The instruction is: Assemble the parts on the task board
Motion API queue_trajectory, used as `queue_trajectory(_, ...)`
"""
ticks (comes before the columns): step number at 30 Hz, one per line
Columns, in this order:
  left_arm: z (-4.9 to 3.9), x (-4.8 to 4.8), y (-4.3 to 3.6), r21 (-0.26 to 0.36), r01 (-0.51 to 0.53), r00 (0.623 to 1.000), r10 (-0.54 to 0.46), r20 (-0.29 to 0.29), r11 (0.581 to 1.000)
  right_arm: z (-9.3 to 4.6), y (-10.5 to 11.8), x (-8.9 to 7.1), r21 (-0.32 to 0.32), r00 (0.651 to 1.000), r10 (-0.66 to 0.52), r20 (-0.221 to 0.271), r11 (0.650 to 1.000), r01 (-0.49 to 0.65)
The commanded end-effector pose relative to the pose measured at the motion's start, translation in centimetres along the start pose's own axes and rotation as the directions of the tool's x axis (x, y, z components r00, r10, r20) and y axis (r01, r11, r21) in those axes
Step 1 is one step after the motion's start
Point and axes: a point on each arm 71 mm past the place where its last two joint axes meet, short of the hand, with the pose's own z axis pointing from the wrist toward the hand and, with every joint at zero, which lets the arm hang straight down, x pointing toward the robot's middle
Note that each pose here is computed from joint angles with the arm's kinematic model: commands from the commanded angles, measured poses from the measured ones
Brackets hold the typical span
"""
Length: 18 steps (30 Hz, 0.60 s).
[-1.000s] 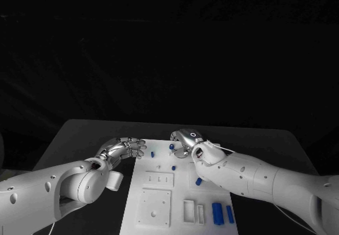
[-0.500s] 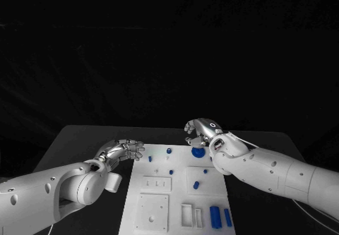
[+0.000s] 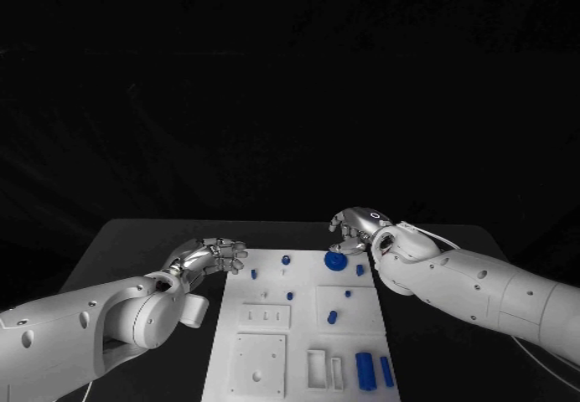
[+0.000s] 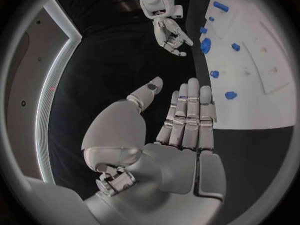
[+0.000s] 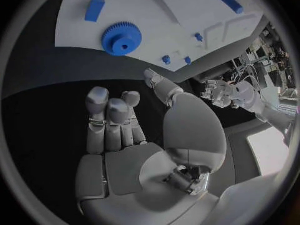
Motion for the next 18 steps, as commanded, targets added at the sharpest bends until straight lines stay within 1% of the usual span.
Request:
queue_trajectory(1,0.06,0.38,-0.06,0.012,0.007,1.000,-0.007,-0.021,1.000,0.0,-0.6,1.1,0.031,0.993,-0.039,-0.111,0.999,0.043)
queue_trajectory(3,0.08,0.47,-0.05,0.012,0.008,1.000,-0.007,-0.024,1.000,-0.1,-1.0,1.6,0.040,0.991,-0.042,-0.129,0.998,0.048)
queue_trajectory(5,0.09,0.51,-0.04,0.012,0.008,1.000,-0.008,-0.025,1.000,-0.2,-1.1,1.9,0.042,0.990,-0.042,-0.137,0.998,0.049)
queue_trajectory(10,0.09,0.55,-0.02,0.012,0.008,1.000,-0.008,-0.027,1.000,-0.4,-1.2,2.6,0.044,0.989,-0.037,-0.144,0.998,0.044)
queue_trajectory(18,0.14,0.76,0.03,0.011,0.010,0.999,-0.009,-0.032,1.000,-0.5,-1.6,3.4,0.056,0.986,-0.037,-0.162,0.997,0.047)
